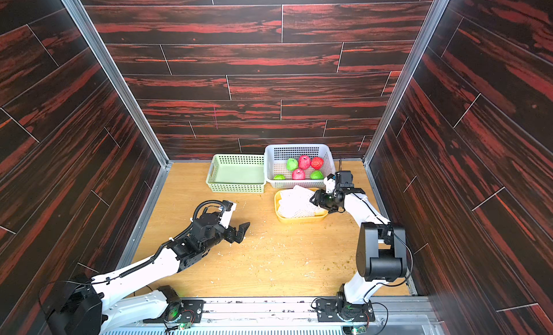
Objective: Remove foam nets from apples
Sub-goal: Place the foam net into the storage box, then reset both arms
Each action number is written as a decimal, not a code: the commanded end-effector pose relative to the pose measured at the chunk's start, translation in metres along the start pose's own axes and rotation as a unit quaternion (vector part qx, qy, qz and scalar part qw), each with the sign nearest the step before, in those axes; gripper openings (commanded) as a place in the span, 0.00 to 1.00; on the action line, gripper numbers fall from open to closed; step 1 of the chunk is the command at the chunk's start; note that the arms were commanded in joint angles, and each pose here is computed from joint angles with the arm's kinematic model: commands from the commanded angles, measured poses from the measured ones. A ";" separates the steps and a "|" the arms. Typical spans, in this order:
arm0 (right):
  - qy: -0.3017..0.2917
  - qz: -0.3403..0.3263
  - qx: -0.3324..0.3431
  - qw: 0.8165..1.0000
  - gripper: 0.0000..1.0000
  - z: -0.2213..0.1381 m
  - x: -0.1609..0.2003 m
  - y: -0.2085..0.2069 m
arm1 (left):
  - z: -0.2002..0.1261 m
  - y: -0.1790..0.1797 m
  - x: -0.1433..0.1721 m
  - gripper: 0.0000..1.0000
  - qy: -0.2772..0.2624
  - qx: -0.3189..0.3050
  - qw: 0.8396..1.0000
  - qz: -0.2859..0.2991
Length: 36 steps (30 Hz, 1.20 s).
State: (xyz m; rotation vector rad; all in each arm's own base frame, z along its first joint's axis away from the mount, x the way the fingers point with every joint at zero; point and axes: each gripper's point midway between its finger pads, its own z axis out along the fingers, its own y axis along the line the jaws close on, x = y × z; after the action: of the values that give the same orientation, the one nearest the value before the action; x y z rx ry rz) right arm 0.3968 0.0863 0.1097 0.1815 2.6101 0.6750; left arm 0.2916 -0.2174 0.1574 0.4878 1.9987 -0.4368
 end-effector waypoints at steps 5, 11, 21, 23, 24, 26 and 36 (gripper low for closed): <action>-0.040 -0.001 0.065 0.997 0.69 -0.036 -0.010 -0.007 | -0.007 0.007 -0.016 1.00 -0.030 -0.024 0.999 0.011; -0.105 -0.007 0.118 0.987 0.75 -0.066 -0.017 -0.018 | -0.033 0.053 -0.040 1.00 -0.067 -0.142 0.988 -0.002; -0.392 -0.086 0.183 0.898 0.93 -0.082 -0.047 -0.061 | -0.141 0.231 -0.003 1.00 -0.100 -0.538 0.833 -0.082; -0.395 -0.093 0.195 0.893 0.92 -0.074 -0.047 -0.069 | -0.139 0.249 0.011 1.00 -0.089 -0.552 0.824 -0.091; -0.390 -0.093 0.204 0.893 0.92 -0.069 -0.048 -0.074 | -0.138 0.259 0.021 1.00 -0.084 -0.560 0.817 -0.106; -0.375 -0.097 0.219 0.896 0.91 -0.065 -0.052 -0.078 | -0.130 0.277 0.037 1.00 -0.086 -0.559 0.814 -0.132; -0.436 -0.166 0.224 0.856 0.93 -0.072 -0.023 -0.085 | -0.070 0.286 0.048 1.00 -0.124 -0.444 0.877 -0.134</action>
State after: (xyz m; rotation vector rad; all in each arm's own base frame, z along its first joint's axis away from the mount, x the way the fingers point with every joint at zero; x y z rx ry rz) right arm 0.3843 -0.0283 0.1135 0.1881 1.9234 -0.1543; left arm 0.3434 0.0947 0.1023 -0.5229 1.8789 0.4626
